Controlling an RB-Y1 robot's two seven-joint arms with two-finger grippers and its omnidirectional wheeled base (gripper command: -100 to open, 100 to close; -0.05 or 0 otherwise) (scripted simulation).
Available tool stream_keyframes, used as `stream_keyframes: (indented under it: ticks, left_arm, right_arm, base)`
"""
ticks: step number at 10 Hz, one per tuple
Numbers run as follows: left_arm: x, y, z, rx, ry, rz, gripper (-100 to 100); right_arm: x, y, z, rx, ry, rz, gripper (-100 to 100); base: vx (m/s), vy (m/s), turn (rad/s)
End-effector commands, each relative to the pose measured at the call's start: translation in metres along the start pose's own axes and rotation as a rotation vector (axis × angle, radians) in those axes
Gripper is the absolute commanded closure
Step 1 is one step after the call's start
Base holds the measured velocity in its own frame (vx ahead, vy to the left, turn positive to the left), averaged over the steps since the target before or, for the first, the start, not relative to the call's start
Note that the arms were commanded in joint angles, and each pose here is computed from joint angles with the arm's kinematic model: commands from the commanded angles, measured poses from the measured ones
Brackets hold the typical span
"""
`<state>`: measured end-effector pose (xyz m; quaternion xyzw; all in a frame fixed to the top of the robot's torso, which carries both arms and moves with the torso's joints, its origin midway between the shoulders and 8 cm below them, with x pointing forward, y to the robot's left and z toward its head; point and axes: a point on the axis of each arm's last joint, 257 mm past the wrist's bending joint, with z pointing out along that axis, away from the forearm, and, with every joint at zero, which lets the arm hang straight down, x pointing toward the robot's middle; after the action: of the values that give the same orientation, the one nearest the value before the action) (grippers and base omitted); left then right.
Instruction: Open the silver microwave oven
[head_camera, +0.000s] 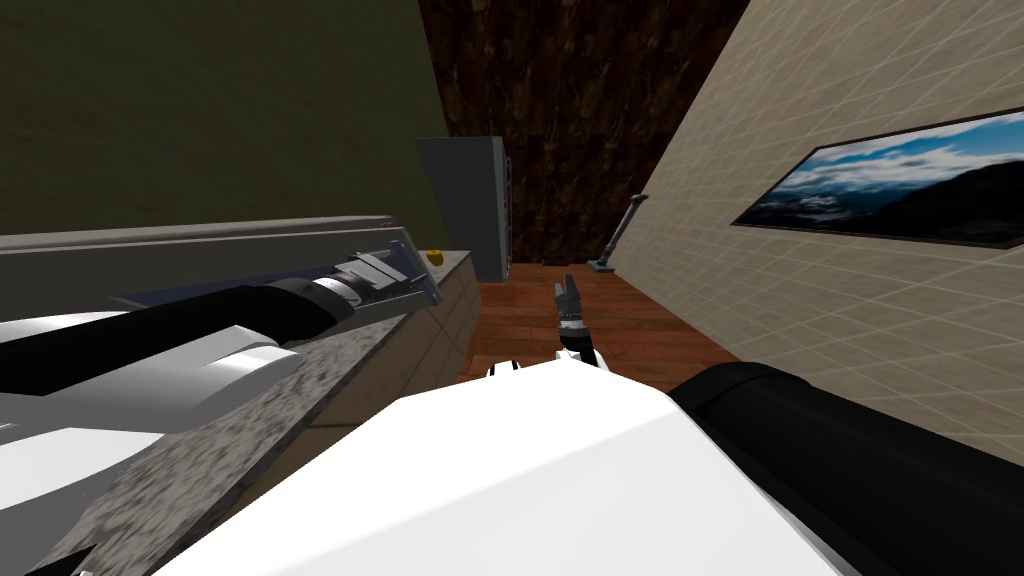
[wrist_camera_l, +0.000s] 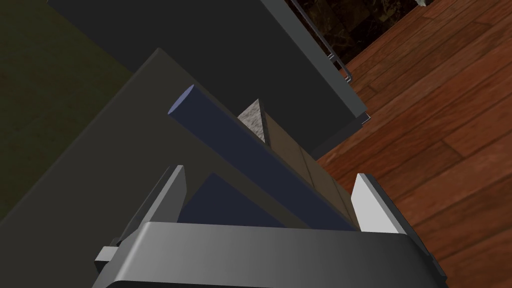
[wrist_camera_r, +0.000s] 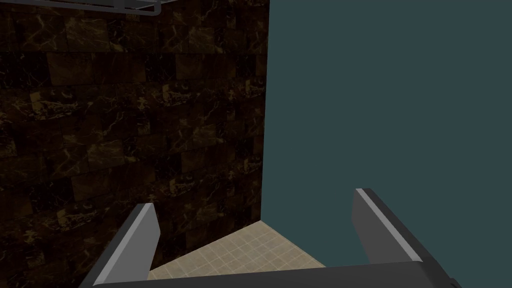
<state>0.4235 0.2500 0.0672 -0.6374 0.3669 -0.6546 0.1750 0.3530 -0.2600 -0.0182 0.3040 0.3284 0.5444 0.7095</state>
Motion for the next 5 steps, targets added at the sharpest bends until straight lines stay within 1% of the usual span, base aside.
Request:
stream_keyframes:
  ticks: [1,5]
  left_arm:
    - [-0.0001,0.0000,0.0000,0.000,0.000,0.000,0]
    - [0.0000,0.0000,0.0000,0.000,0.000,0.000,0]
  right_arm:
    - [0.0000,0.0000,0.0000,0.000,0.000,0.000,0]
    - [0.0000,0.0000,0.0000,0.000,0.000,0.000,0]
  base:
    - [0.000,0.000,0.000]
    - [0.000,0.000,0.000]
